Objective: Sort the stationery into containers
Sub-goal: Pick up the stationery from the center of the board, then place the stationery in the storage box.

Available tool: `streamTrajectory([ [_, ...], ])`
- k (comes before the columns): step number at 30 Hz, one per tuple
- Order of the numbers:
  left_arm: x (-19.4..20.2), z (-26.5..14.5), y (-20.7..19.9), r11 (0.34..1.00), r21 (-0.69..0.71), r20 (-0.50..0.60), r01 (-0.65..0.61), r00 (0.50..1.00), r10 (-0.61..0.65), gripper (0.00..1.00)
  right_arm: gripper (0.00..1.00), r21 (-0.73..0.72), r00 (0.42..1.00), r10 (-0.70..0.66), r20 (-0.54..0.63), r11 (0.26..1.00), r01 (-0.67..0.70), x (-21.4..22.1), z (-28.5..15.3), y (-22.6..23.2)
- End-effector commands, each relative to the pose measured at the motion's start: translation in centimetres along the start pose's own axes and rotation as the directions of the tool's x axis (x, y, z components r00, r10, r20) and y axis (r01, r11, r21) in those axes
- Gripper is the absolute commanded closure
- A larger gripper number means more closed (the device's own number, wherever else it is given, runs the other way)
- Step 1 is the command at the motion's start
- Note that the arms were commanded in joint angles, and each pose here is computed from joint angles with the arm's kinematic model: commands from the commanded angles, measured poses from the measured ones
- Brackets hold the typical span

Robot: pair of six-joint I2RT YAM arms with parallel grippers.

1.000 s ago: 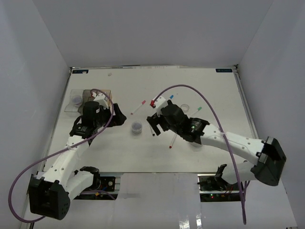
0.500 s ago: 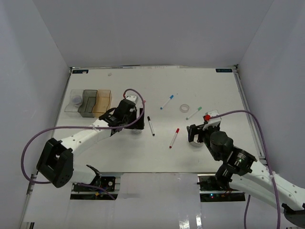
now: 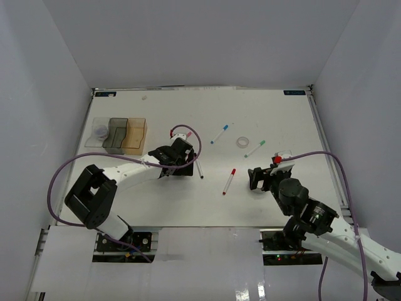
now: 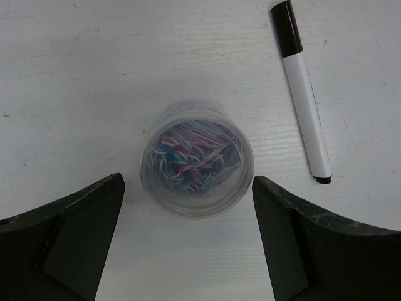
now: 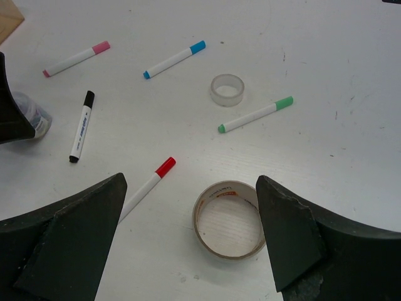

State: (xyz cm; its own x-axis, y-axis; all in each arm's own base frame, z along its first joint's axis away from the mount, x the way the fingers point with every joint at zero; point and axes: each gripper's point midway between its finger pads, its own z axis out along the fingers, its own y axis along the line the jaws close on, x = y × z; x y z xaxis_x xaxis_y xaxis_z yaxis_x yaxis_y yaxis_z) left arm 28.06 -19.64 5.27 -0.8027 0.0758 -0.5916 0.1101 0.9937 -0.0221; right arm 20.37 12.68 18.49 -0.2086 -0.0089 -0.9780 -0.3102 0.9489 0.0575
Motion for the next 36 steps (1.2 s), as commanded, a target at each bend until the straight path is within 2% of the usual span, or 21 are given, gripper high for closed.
streamTrajectory([
  [1, -2.4, -0.5, -0.5, 0.999, -0.008, 0.078, 0.036, 0.996, -0.035, 0.07, 0.10, 0.009, 1.000, 0.023, 0.018, 1.000, -0.023, -0.8, 0.2, 0.1],
  [17, -2.8, 0.7, -1.4, 0.999, 0.016, 0.100, 0.038, 0.994, -0.040, 0.21, 0.10, -0.030, 1.000, 0.000, 0.001, 1.000, 0.000, -0.4, 0.4, 0.9],
  [20, -3.3, 0.4, -1.2, 0.999, 0.010, 0.117, 0.048, 0.992, -0.049, 0.34, 0.10, -0.044, 1.000, -0.005, 0.003, 0.999, 0.005, -0.4, 0.4, 1.1],
  [21, -3.4, 0.2, -1.1, 0.999, 0.009, 0.124, 0.051, 0.991, -0.051, 0.42, 0.10, -0.047, 1.000, -0.005, 0.003, 0.999, 0.005, -0.4, 0.4, 1.2],
  [24, -4.5, -1.1, -0.3, 0.998, -0.013, 0.171, 0.069, 0.983, -0.066, 0.52, 0.10, -0.068, 1.000, -0.004, 0.007, 0.998, 0.005, -0.6, 0.3, 1.5],
  [29, -7.5, -3.7, 3.8, 0.985, -0.088, 0.256, 0.147, 0.959, -0.120, 0.54, 0.10, -0.118, 1.000, -0.014, 0.015, 0.993, 0.016, -0.8, 0.3, 2.4],
  [32, -9.3, -4.7, 8.5, 0.961, -0.138, 0.272, 0.241, 0.942, -0.197, 0.54, 0.10, -0.137, 1.000, -0.011, 0.017, 0.991, 0.013, -0.7, 0.2, 2.7],
  [36, -11.4, -6.6, 17.1, 0.879, -0.237, 0.356, 0.413, 0.879, -0.317, 0.54, 0.10, -0.173, 1.000, -0.002, 0.029, 0.985, 0.007, -0.7, 0.1, 3.3],
])
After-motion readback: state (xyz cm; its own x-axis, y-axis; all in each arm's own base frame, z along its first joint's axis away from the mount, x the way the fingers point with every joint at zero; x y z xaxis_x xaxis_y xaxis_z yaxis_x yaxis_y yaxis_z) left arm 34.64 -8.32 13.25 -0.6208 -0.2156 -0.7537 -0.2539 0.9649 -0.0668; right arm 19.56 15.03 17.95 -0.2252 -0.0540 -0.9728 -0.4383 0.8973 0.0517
